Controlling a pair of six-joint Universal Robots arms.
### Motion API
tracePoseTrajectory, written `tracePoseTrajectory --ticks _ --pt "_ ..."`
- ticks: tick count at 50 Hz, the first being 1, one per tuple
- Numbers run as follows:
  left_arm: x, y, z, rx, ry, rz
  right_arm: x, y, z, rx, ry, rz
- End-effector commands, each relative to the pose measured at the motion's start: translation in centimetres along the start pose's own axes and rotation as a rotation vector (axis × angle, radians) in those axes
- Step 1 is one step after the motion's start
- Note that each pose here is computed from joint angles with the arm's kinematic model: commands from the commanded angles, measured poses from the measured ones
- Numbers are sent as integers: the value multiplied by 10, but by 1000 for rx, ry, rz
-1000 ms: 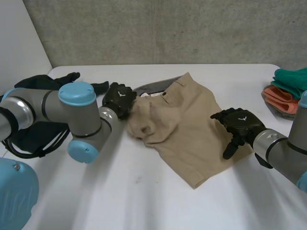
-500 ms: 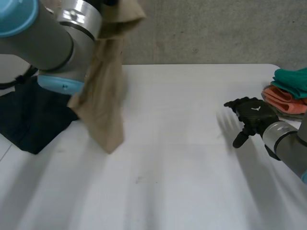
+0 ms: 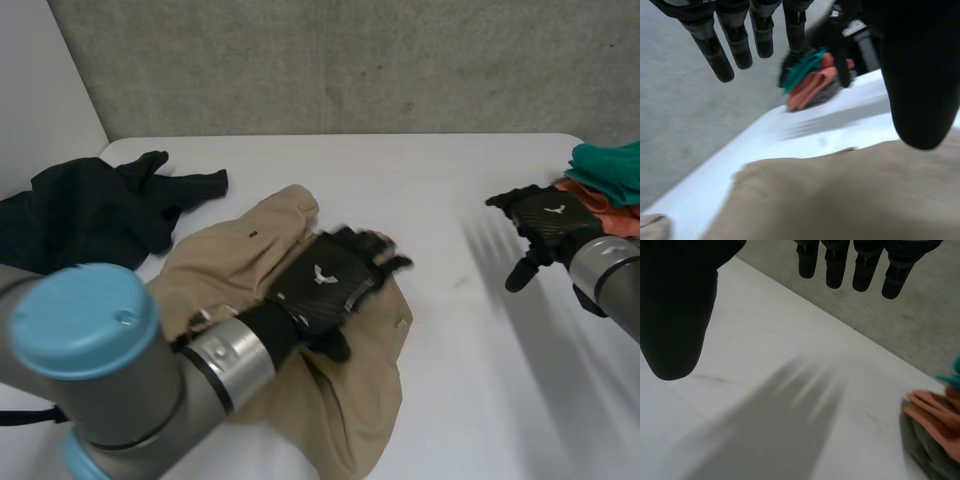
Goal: Fold the laundry.
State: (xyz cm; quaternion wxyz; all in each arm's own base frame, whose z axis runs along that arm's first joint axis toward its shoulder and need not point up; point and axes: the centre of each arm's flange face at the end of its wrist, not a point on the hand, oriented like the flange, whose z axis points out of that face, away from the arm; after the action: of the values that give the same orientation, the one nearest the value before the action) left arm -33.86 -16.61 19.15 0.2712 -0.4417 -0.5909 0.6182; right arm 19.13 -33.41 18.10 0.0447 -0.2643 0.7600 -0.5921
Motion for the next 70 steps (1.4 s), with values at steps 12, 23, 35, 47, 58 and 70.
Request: tracePoseTrajectory --ticks 12,23,35,47,58,70 --pt "-28 -2 -64 -306 -400 -133 -83 -27 16 150 -362 -447" --pt "20 34 -80 -507 -347 -131 -121 -6 47 247 -477 -688" --pt "28 66 -55 -458 -353 -97 -146 16 66 317 -480 -733" --pt "-49 -36 -48 -21 -624 -98 -80 -79 47 467 -171 -459" --pt "-90 -125 -82 202 -647 -179 -20 -173 -59 418 -50 -305" --pt "-116 -211 -116 421 -669 -278 4 -238 -114 555 15 -222"
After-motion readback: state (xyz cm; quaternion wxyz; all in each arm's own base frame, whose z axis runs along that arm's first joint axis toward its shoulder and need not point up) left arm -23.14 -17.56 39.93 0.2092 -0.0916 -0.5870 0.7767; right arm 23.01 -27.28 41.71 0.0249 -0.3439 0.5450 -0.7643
